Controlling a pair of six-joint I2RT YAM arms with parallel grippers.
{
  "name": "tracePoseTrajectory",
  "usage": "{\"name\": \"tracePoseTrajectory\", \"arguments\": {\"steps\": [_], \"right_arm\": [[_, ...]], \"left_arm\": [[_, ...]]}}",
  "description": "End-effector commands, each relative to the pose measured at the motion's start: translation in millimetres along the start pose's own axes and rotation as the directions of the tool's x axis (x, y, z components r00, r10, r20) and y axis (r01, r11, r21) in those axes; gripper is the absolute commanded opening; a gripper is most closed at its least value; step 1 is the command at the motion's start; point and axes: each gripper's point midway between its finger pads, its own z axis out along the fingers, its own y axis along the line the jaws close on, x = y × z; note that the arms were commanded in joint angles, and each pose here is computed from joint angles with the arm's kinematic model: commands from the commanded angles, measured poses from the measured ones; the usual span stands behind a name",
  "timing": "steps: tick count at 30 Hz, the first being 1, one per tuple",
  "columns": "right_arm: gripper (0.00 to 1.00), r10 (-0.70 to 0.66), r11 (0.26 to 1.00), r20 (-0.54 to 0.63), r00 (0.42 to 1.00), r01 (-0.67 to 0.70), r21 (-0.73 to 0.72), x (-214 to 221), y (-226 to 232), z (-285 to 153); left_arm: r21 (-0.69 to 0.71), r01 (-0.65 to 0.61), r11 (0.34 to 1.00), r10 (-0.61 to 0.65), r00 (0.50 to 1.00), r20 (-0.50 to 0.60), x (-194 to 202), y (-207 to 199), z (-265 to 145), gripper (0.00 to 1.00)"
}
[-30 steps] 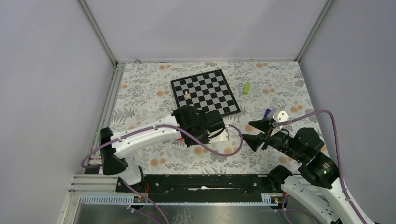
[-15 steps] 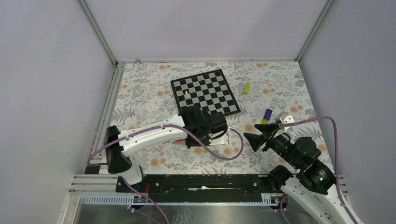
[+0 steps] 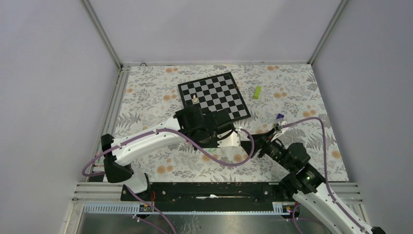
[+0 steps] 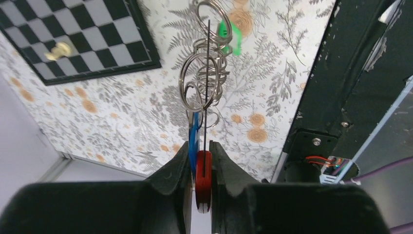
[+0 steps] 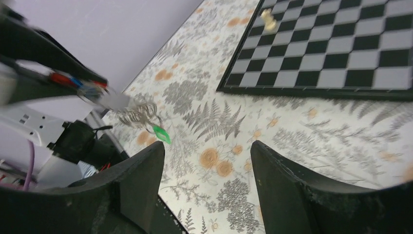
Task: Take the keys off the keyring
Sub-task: Adjust the key on the keyring.
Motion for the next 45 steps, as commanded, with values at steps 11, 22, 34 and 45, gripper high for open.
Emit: {"name": "tracePoseTrajectory", "arguments": {"steps": [11,22,34,45], "right_arm": [[0.82,-0.035,0.92,0.232,0.972,0.122,-0.373,2.5,42.3,20.2],[0.81,-0.236,0.811,0.301,0.924,0.358,-0.463,1.5,72.2,38.9],[0.79,-0.326,0.834,0.406,0.854,0.461,-0.301,-14.7,58.9,60.8],[0.68,-0.304,0.814,0.396,0.867,0.452,-0.365,-12.6,71.1,75.7]], "left_arm": [[-0.147,-0.118,0.982,0.138,0.981,0.134,-31.8,38.9,-44.8,0.0],[-0.17,-0.118,0.978,0.146,0.977,0.158,-39.5,45.0,-52.5,0.0],[-0.171,-0.114,0.979,0.144,0.974,0.175,-39.3,44.6,-57.1,0.0],[-0.177,-0.112,0.978,0.145,0.972,0.185,-39.0,45.2,-60.7,0.0]]}}
